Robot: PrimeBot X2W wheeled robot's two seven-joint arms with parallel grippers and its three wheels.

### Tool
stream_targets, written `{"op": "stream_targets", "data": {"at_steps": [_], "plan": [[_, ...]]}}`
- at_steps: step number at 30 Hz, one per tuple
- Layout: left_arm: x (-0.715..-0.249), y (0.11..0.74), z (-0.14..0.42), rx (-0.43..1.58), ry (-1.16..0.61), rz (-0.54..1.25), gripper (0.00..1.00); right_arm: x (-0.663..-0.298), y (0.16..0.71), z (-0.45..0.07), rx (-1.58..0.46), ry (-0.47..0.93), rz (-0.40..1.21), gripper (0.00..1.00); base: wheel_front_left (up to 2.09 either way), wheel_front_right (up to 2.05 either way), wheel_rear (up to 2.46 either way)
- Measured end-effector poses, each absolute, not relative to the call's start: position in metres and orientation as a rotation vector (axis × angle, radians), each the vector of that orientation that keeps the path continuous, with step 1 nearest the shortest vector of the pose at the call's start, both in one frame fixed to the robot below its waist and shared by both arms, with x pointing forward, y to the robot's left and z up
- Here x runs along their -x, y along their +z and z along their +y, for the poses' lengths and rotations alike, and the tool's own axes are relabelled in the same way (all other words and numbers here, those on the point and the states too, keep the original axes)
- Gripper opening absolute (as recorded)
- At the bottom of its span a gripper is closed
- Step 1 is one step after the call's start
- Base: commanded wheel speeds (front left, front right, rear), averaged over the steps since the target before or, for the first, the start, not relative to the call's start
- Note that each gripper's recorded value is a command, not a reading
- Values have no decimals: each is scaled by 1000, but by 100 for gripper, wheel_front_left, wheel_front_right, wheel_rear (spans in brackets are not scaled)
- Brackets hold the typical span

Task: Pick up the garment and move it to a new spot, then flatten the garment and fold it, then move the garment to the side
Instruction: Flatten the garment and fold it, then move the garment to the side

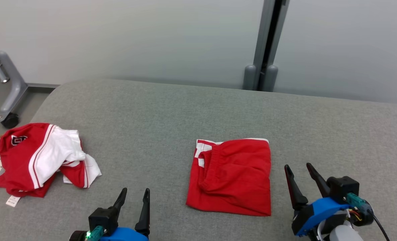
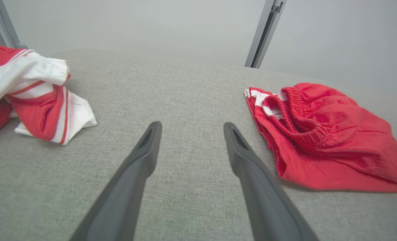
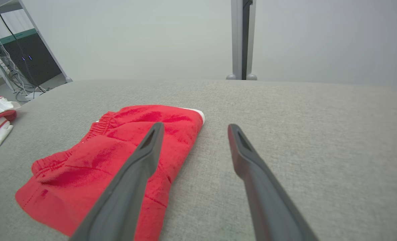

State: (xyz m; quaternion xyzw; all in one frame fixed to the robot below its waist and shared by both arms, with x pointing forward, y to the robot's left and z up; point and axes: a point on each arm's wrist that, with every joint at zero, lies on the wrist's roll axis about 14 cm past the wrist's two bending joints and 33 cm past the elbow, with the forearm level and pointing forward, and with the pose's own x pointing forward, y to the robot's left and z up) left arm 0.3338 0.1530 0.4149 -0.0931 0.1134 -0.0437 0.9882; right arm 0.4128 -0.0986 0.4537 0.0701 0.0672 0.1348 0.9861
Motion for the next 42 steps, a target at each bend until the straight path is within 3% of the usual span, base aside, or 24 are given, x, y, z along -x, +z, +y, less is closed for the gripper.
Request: {"op": "stream_targets", "data": {"at_steps": [12, 20, 28, 36, 42], "plan": [[-325, 421, 128, 149, -177, 203, 100, -362, 429, -157, -74, 123, 183, 100, 0, 0, 0], [-323, 421, 124, 153, -189, 203, 100, -358, 430, -162, -80, 106, 180, 100, 0, 0, 0], [-323, 419, 125, 160, -181, 211, 100, -371, 428, -140, -95, 168, 193, 100, 0, 0, 0], [-323, 407, 134, 173, -148, 253, 100, -427, 441, -84, -112, 318, 188, 100, 0, 0, 0], [-321, 401, 155, 176, -79, 272, 100, -436, 393, -61, -81, 368, 384, 100, 0, 0, 0]]}}
